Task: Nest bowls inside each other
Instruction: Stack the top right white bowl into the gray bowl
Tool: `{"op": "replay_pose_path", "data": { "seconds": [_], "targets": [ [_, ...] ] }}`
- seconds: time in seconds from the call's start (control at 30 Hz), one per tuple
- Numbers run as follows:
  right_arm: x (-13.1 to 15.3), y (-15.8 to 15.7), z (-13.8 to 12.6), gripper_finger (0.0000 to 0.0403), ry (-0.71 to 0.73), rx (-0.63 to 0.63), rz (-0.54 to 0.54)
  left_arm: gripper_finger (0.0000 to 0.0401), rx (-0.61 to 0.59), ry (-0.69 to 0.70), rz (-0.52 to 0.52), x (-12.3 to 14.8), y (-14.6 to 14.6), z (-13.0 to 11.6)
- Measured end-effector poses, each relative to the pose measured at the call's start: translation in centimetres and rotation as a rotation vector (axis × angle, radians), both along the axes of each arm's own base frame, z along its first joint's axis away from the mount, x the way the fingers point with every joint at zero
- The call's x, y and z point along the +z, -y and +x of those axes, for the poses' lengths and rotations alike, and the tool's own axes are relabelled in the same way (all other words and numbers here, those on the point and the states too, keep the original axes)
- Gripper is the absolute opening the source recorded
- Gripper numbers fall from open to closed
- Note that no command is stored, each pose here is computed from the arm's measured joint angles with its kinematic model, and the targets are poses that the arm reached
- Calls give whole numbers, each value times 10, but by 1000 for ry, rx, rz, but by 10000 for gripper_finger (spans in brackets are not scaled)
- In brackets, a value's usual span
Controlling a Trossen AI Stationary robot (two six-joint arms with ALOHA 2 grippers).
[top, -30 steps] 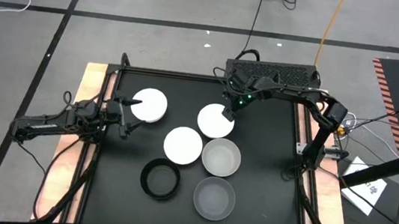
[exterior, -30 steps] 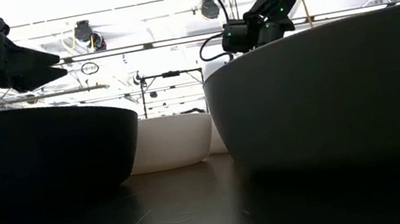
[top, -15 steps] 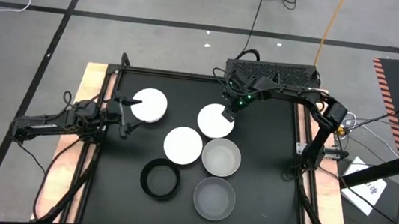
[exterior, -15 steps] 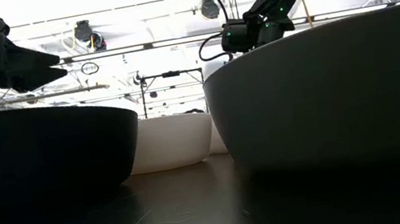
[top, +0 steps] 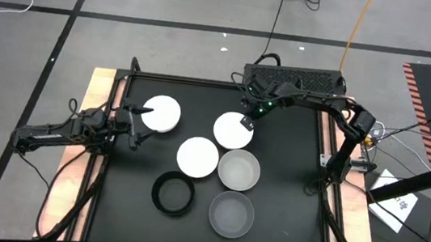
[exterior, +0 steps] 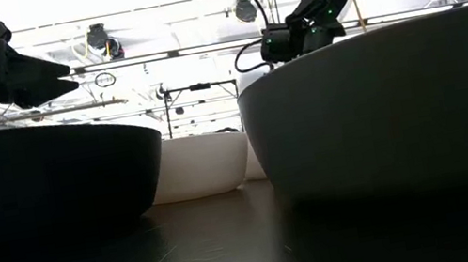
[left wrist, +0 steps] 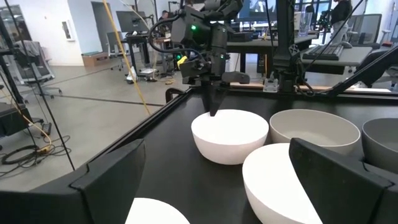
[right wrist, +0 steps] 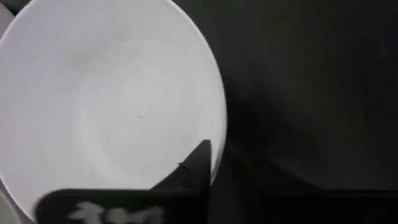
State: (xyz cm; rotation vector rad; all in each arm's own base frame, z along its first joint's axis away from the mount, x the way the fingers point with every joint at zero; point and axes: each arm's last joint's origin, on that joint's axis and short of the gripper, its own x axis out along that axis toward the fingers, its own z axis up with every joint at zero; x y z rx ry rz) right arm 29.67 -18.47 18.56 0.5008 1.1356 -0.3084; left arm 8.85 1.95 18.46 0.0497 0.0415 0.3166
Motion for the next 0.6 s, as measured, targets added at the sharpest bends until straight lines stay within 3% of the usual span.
{"op": "replay_pose_path", "data": {
  "seconds": [0.1, 0.6],
  "targets": [
    [0, 2, -2, 6, -7, -5, 2, 399, 0, 0, 0, 0, 0, 0],
    [0, 4, -2, 1, 4, -10, -4, 399, 0, 2, -3, 0, 0, 0]
  ]
}}
